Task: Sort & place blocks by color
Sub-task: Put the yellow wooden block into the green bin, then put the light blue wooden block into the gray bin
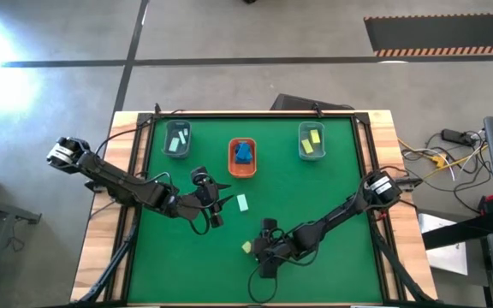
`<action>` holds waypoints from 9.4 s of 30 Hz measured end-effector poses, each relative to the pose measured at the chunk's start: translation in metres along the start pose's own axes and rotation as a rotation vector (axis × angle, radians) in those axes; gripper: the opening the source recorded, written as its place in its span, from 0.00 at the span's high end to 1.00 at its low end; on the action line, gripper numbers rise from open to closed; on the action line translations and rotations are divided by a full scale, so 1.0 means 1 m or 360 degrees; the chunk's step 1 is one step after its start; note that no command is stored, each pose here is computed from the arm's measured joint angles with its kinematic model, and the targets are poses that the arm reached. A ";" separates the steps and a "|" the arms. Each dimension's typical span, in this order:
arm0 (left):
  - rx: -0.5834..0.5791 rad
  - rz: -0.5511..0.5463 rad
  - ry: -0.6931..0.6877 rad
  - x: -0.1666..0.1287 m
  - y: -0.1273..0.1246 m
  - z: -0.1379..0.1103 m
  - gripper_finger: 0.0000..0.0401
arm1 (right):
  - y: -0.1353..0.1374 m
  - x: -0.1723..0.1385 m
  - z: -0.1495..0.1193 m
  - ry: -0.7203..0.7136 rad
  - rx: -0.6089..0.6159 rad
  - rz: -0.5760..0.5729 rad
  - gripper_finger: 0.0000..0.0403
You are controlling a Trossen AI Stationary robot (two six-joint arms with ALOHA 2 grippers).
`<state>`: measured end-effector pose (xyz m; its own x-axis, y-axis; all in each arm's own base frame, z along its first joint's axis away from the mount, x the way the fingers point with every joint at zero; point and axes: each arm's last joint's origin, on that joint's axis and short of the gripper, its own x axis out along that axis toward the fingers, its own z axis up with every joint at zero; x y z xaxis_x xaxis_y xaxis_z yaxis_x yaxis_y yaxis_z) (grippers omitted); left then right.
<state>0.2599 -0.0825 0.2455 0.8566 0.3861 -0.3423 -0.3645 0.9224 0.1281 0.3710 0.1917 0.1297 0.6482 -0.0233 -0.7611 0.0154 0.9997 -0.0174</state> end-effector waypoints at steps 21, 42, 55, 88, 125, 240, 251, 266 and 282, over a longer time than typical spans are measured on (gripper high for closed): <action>0.0001 0.0000 0.0001 0.000 0.000 0.000 0.68 | -0.019 0.014 0.019 -0.0144 -0.0655 0.0248 0.22; 0.0001 0.0000 0.0000 0.000 0.000 0.000 0.68 | -0.043 0.023 0.016 -0.0111 -0.0590 0.0374 0.70; 0.0300 -0.0015 -0.0033 -0.017 0.013 0.010 0.68 | -0.099 -0.048 0.038 0.0007 -0.0581 -0.0038 0.70; -0.0078 -0.0041 -0.0345 -0.045 0.050 -0.039 0.68 | -0.359 -0.132 -0.092 -0.0006 0.1274 -0.1129 0.50; -0.0721 0.0034 -0.0065 0.025 -0.006 -0.065 0.68 | -0.222 -0.179 -0.012 -0.0705 0.0579 -0.0638 0.46; 0.0282 -0.0308 -0.0294 -0.078 0.067 -0.024 0.84 | -0.112 0.035 0.056 0.0063 0.1111 -0.0618 0.27; 0.0252 -0.0307 -0.0329 -0.079 0.067 -0.021 0.84 | -0.119 0.054 0.044 0.0109 0.1103 -0.0686 0.28; 0.0262 -0.0303 -0.0331 -0.076 0.064 -0.020 0.84 | -0.125 0.058 0.044 0.0166 0.0944 -0.0655 0.56; 0.0251 -0.0292 -0.0343 -0.077 0.065 -0.018 0.84 | -0.119 0.025 0.059 0.0179 0.0673 -0.0577 0.71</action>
<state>0.1637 -0.0528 0.2631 0.9666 0.1917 -0.1702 -0.1500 0.9613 0.2310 0.4304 0.0721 0.1511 0.4598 -0.3419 -0.8196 0.5405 0.8400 -0.0472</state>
